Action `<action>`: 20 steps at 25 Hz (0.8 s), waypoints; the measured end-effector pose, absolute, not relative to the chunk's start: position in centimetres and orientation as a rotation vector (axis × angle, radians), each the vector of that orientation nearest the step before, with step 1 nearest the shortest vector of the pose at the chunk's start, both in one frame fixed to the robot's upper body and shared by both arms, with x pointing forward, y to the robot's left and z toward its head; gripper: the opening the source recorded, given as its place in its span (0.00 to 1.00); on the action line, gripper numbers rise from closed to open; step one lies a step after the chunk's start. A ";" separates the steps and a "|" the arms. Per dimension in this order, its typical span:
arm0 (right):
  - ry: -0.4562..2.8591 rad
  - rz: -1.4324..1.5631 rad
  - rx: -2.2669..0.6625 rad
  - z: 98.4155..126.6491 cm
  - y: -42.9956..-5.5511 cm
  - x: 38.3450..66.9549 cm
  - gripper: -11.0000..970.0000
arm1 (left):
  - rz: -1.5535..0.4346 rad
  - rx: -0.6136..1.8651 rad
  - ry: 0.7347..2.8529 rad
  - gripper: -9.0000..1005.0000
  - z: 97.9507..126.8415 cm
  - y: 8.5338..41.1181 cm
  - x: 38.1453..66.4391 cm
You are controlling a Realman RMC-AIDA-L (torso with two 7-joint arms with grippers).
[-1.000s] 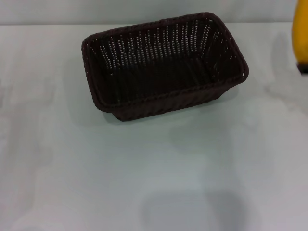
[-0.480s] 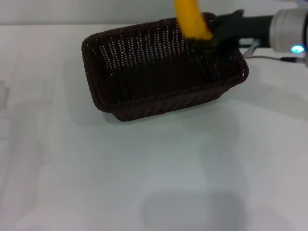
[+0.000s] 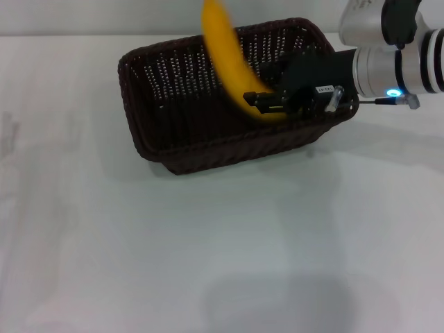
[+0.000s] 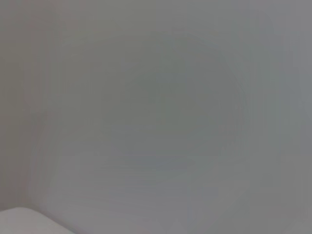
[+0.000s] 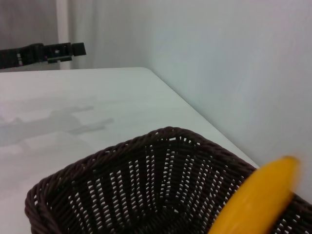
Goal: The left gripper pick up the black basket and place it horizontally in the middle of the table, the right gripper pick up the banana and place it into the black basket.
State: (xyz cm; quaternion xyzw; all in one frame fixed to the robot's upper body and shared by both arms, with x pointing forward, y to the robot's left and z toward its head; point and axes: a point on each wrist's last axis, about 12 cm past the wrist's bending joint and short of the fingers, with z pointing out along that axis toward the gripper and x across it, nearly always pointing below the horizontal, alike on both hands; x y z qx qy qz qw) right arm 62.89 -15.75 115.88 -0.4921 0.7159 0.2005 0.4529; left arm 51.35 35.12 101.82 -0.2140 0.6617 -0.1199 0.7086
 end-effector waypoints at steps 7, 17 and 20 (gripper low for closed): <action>1.776 0.494 -1.140 116.0 -17.1 62.9 0.70 | -0.260 -0.513 1.474 0.81 101.7 35.6 51.4; 1.477 0.858 -0.441 117.5 -27.7 60.9 0.87 | -0.292 -0.603 1.471 0.81 101.0 35.6 50.5; 1.358 0.885 -0.186 116.5 -31.7 59.9 0.86 | -0.321 -0.659 1.472 0.81 100.5 35.5 50.1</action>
